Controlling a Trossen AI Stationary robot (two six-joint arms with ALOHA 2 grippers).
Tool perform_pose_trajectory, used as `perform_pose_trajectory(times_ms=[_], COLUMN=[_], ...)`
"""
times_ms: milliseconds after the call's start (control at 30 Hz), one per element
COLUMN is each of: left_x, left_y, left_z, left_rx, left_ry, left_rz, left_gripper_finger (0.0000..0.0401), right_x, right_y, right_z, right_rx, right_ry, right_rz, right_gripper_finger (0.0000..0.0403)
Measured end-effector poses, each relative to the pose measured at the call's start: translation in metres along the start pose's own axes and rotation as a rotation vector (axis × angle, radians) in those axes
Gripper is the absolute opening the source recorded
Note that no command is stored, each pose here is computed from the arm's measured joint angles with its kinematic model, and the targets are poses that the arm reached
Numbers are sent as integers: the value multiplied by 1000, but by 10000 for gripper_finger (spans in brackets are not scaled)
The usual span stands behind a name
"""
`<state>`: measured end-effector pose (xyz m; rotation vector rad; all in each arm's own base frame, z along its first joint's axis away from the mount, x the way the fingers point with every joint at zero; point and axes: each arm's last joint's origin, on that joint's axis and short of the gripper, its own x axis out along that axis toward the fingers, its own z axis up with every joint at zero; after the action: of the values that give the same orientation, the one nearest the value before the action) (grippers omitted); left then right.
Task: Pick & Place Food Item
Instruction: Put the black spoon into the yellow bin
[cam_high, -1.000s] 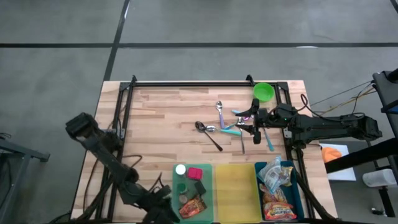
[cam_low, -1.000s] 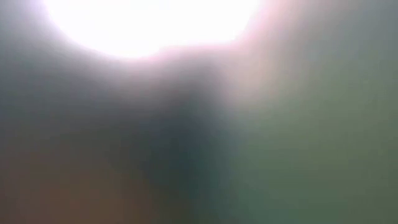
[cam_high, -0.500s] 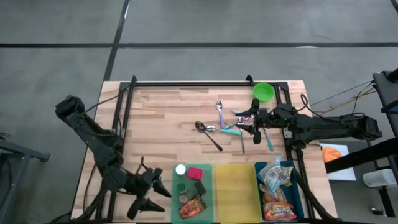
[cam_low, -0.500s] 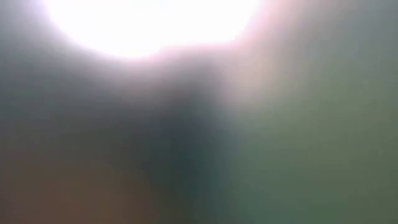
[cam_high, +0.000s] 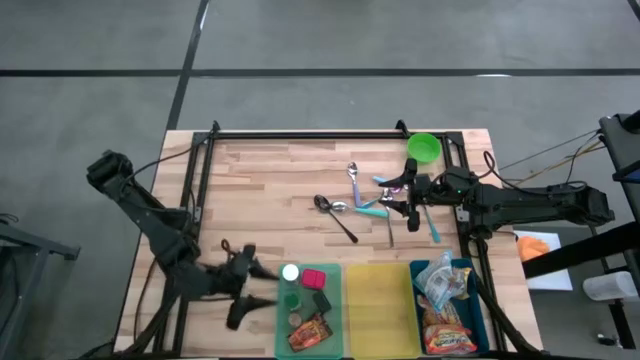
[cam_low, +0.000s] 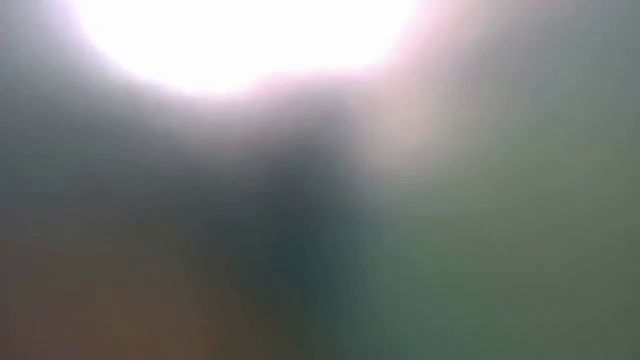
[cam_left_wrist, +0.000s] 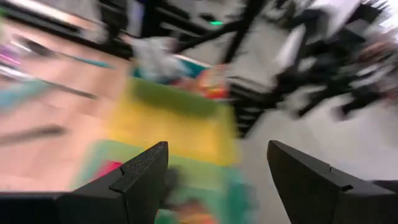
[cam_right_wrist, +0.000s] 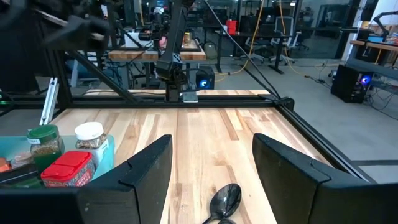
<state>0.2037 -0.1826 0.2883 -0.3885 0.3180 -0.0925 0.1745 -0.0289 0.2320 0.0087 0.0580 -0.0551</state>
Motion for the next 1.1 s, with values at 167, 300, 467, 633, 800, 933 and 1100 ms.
perform_pose_trajectory(times_ms=[167,300,467,633,800,933,1100], left_x=[6,14,20,23,24,25,25], left_y=[35,61,91,107,112,114,118], left_z=[7,16,24,31,34,35,37], left_rx=[279,357,362,336,273,280,337], left_ry=[57,81,137,141,113,113,132], left_rz=[242,380,524,591,608,615,633], left_gripper_finger=[275,275,275,275,275,275,275], right_x=[0,0,0,0,0,0,0], right_y=[0,0,0,0,0,0,0], right_z=[0,0,0,0,0,0,0], right_rx=[0,0,0,0,0,0,0], right_ry=[0,0,0,0,0,0,0], right_rz=[0,0,0,0,0,0,-1], right_gripper_finger=[221,221,221,221,221,221,221])
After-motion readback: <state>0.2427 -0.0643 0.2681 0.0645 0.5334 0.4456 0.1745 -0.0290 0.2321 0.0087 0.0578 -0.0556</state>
